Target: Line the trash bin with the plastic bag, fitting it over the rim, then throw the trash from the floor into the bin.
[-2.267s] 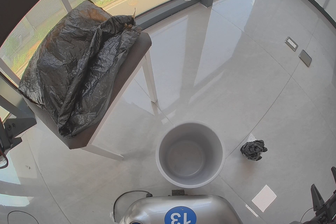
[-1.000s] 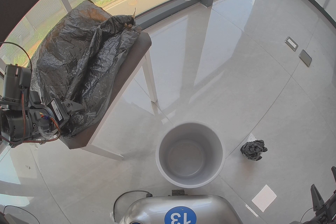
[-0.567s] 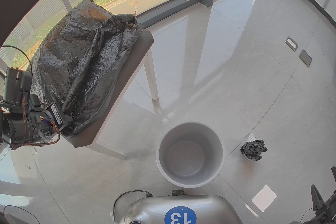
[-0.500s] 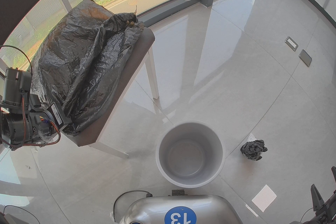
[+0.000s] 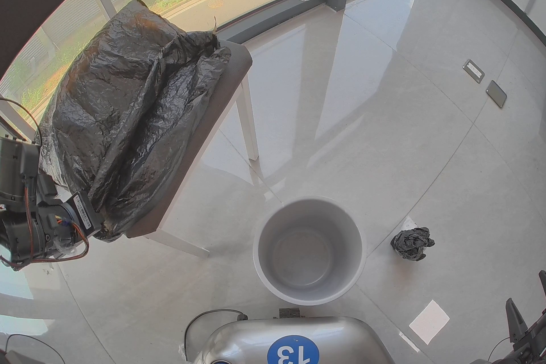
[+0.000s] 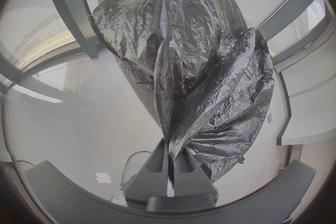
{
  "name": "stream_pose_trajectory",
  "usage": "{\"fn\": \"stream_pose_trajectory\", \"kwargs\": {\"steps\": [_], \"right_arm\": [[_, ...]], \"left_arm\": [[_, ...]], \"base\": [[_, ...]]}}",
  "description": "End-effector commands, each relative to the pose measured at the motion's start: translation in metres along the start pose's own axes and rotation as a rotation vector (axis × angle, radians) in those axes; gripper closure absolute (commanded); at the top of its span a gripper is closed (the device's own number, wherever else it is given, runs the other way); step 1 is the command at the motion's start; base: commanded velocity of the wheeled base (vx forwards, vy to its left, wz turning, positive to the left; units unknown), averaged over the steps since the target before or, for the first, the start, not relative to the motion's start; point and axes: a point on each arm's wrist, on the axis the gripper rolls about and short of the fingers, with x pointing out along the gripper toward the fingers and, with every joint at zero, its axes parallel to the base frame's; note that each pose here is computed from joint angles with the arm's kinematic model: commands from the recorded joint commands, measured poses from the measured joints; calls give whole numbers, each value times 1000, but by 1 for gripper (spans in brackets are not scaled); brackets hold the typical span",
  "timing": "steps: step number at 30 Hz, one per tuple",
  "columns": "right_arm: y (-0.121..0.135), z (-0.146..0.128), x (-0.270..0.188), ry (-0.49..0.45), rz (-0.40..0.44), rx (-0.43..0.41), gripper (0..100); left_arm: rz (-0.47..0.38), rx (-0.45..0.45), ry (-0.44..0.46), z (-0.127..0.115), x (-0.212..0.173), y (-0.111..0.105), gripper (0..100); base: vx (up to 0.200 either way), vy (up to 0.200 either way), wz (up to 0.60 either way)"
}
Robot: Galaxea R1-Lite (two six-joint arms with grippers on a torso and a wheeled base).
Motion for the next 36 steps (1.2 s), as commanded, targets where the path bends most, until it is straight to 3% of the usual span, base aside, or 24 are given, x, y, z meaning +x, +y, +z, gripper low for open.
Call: {"fn": "stream_pose_trajectory", "kwargs": {"steps": [1, 9, 11, 14, 17, 20, 21, 22, 25, 29, 31, 33, 34, 35, 36], "right_arm": [[0, -5, 0, 2, -2, 1, 0], [0, -5, 0, 1, 1, 3, 0], [0, -5, 0, -1, 7, -5, 0], [0, -5, 0, -1, 7, -6, 0], [0, -5, 0, 1, 10, 1, 0], [0, -5, 0, -1, -3, 0, 0], [0, -5, 0, -1, -3, 0, 0], [0, -5, 0, 1, -8, -3, 0], [0, -5, 0, 0, -11, -23, 0], [1, -5, 0, -6, 70, -52, 0], [1, -4, 0, -11, 70, -48, 0], [1, -4, 0, -11, 70, -48, 0], [-1, 48, -16, -165, 77, 18, 0], [-2, 77, -14, -153, 89, 92, 0], [-2, 85, -6, -82, 96, 158, 0]], "left_arm": [[5, 9, -34, -6, -11, 7, 100], [-40, -29, -161, 7, -15, 2, 100], [-111, -49, -257, 21, -24, -5, 100], [-157, -36, -263, 28, -37, -14, 100], [-134, -3, -196, 24, -41, -19, 100], [-109, 143, -150, 24, -50, -20, 100], [-109, 143, -150, 24, -50, -20, 100], [-110, 272, -134, 23, -63, -18, 100], [-142, 401, -90, 18, -74, -17, 100], [-170, 486, -66, 21, -87, -26, 100], [-178, 541, -41, 21, -91, -29, 100], [-178, 541, -41, 21, -91, -29, 100], [-208, 618, -36, 17, -95, -31, 100], [-220, 637, -36, 17, -96, -32, 100], [-233, 650, -40, 17, -99, -33, 100]], "base": [[0, 0, 0], [0, 0, 0], [0, 0, 0], [0, 0, 0], [0, 0, 0], [0, 0, 0], [0, 0, 0], [0, 0, 0], [0, 0, 0], [0, 0, 0], [0, 0, 0], [0, 0, 0], [0, 0, 0], [0, 0, 0], [0, 0, 0]]}}
